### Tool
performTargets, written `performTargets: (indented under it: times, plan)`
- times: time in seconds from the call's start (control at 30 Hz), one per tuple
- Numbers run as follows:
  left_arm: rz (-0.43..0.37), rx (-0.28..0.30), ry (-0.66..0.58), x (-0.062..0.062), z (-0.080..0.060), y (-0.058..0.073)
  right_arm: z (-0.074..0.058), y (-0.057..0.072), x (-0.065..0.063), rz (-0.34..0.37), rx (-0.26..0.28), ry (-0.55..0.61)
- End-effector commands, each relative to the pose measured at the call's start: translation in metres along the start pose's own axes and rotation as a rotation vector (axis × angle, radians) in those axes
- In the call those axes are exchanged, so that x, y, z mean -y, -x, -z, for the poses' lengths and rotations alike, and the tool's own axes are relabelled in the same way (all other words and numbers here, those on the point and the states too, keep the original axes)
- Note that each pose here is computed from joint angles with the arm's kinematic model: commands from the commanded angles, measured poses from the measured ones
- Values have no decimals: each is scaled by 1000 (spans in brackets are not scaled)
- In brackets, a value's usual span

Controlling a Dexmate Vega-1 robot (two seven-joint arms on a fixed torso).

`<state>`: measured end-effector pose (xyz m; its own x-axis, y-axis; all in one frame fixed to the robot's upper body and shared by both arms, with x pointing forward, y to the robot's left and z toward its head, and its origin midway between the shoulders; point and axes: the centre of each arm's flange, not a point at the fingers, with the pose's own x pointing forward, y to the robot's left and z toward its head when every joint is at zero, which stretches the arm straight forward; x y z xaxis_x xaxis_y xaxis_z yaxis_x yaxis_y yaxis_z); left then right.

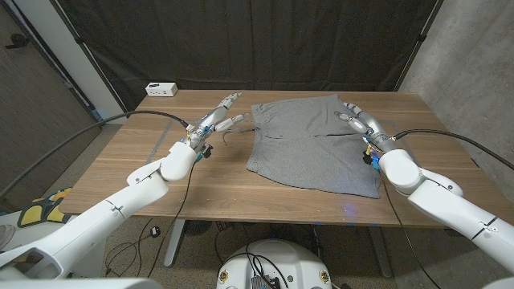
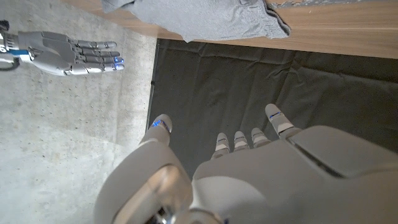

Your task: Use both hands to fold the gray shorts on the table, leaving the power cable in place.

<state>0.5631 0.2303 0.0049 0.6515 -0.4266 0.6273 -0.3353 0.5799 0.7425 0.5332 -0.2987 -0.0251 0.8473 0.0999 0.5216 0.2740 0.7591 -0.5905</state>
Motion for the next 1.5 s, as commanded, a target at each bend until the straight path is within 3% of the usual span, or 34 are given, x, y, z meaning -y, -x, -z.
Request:
performTargets:
  times: [0.03, 0.57, 0.7, 1.1, 1.5]
  plan:
    - [56, 30, -118, 5, -20, 11, -4, 27, -1, -1, -43, 108]
    - [110, 55, -237, 12, -42, 30, -10, 64, -9, 14, -93, 215]
    - [118, 56, -261, 13, -46, 35, -10, 72, -11, -13, -111, 246]
    - [142, 64, -361, 15, -58, 51, -12, 97, -18, 15, -165, 306]
    - [172, 56, -448, 17, -61, 62, -13, 116, -25, 56, -216, 387]
